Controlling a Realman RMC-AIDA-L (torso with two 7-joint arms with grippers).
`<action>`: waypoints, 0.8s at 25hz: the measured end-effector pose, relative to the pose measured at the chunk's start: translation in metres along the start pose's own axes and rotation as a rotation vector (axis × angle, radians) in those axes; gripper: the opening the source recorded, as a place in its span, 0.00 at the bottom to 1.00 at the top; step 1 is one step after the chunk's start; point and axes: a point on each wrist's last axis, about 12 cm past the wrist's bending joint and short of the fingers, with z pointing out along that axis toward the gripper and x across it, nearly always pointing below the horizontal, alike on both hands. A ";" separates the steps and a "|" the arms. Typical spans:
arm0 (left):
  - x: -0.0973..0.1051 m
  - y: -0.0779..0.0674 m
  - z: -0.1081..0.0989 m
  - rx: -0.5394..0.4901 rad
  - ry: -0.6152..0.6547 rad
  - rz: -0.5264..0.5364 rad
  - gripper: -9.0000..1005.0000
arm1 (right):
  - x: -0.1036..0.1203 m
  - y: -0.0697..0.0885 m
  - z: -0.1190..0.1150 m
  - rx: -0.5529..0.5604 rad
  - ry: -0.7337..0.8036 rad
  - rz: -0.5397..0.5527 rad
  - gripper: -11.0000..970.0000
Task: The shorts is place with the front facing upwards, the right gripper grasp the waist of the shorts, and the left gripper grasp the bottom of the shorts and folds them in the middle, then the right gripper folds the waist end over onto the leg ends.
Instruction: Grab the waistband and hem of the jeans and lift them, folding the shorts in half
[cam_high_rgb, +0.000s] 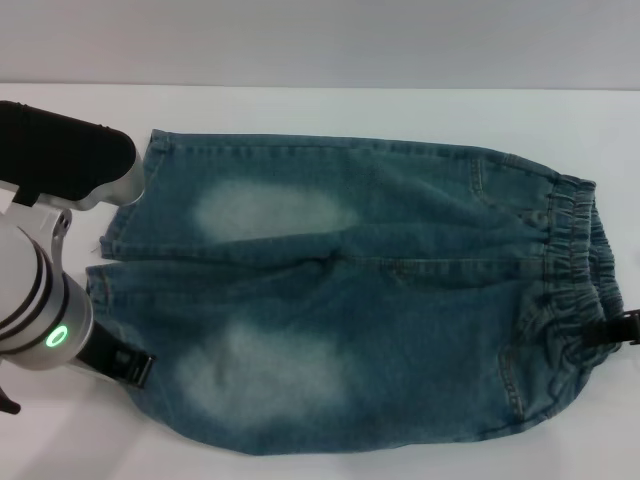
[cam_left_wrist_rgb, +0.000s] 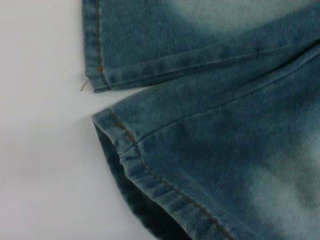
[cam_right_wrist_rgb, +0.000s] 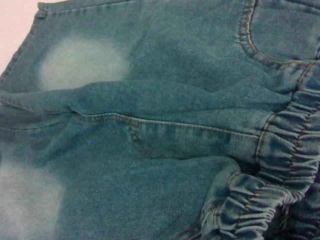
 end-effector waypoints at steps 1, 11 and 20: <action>0.000 0.000 0.000 0.001 -0.004 -0.002 0.14 | 0.000 0.001 0.000 -0.006 -0.004 -0.003 0.02; -0.010 0.023 0.003 0.026 -0.176 -0.097 0.15 | -0.001 -0.024 -0.030 -0.223 -0.437 0.081 0.02; -0.031 0.041 0.011 0.064 -0.450 -0.187 0.16 | 0.012 -0.058 -0.042 -0.441 -0.806 0.255 0.05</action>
